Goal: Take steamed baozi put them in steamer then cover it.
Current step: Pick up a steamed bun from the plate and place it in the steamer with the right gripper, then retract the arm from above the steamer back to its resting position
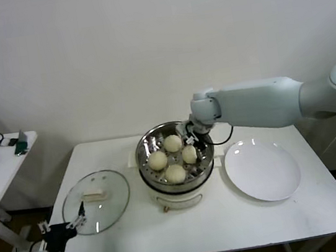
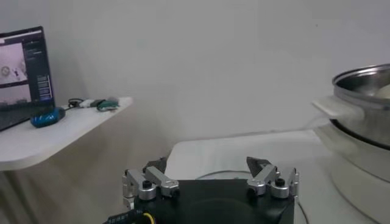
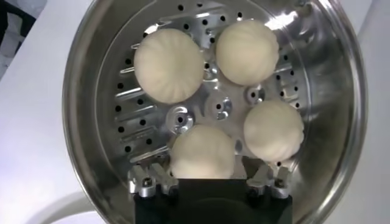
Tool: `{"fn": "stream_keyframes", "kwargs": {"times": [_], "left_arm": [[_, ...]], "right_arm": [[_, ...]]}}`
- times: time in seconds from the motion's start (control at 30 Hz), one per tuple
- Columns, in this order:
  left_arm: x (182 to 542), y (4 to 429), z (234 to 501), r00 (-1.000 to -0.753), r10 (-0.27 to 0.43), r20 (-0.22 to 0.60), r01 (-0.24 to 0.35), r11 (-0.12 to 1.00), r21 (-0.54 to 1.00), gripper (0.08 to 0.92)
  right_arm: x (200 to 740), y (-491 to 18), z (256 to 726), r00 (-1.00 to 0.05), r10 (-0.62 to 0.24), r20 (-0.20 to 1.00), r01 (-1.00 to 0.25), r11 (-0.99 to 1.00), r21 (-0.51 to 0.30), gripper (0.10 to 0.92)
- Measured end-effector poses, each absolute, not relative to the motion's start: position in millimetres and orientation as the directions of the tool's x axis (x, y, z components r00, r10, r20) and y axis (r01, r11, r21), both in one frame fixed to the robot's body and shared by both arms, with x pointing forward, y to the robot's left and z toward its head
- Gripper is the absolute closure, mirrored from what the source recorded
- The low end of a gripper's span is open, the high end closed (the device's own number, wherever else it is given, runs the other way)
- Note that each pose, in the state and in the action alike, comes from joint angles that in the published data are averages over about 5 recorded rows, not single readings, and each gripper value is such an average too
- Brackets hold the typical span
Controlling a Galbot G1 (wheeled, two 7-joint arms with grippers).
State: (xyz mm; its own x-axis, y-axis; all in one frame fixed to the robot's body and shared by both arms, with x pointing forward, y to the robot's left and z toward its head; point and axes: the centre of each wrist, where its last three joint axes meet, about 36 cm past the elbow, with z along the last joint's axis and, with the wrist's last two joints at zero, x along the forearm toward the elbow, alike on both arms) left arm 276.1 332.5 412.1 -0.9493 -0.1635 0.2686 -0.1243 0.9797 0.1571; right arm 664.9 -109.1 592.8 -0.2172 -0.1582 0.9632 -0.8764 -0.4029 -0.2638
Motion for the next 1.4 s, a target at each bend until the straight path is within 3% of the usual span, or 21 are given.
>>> {"fn": "stream_keyframes", "kwargs": {"times": [0.27,0.47,0.6,0.73,0.87,1.03,1.4], "left_arm": [[277,331,418,-0.945,-0.161,0.284,-0.128,0.983,0.132,0.177],[279,329,419,-0.947,-0.142,0.289,-0.113,0.987,0.115,0.177],[281,329,418,-0.95,-0.128,0.286,-0.101,0.989,0.109,0.177],[287,330,416,-0.953,-0.124,0.276,-0.097,0.989,0.108,0.177],[294,332,417,-0.959,-0.125,0.255,-0.098,0.988,0.117,0.177],[303,336,416,-0.966,-0.116,0.231,-0.087,0.987,0.134,0.177],[313,349,408,-0.977,-0.093,0.191,-0.051,0.975,0.215,0.177]], "right_arm": [[677,-133,641,-0.178,-0.244,0.953,-0.911,-0.324,-0.253,0.2],[679,-174,683,-0.171,-0.445,0.879,-0.955,-0.144,-0.259,0.2],[674,-202,689,-0.266,-0.604,0.752,-0.949,0.026,-0.315,0.2],[665,-233,681,-0.439,-0.691,0.575,-0.891,0.252,-0.377,0.199],[650,-272,661,-0.609,-0.68,0.408,-0.79,0.477,-0.386,0.2],[621,-326,625,-0.758,-0.597,0.264,-0.652,0.679,-0.338,0.199],[538,-394,546,-0.902,-0.428,0.047,-0.427,0.875,-0.23,0.2]]}}
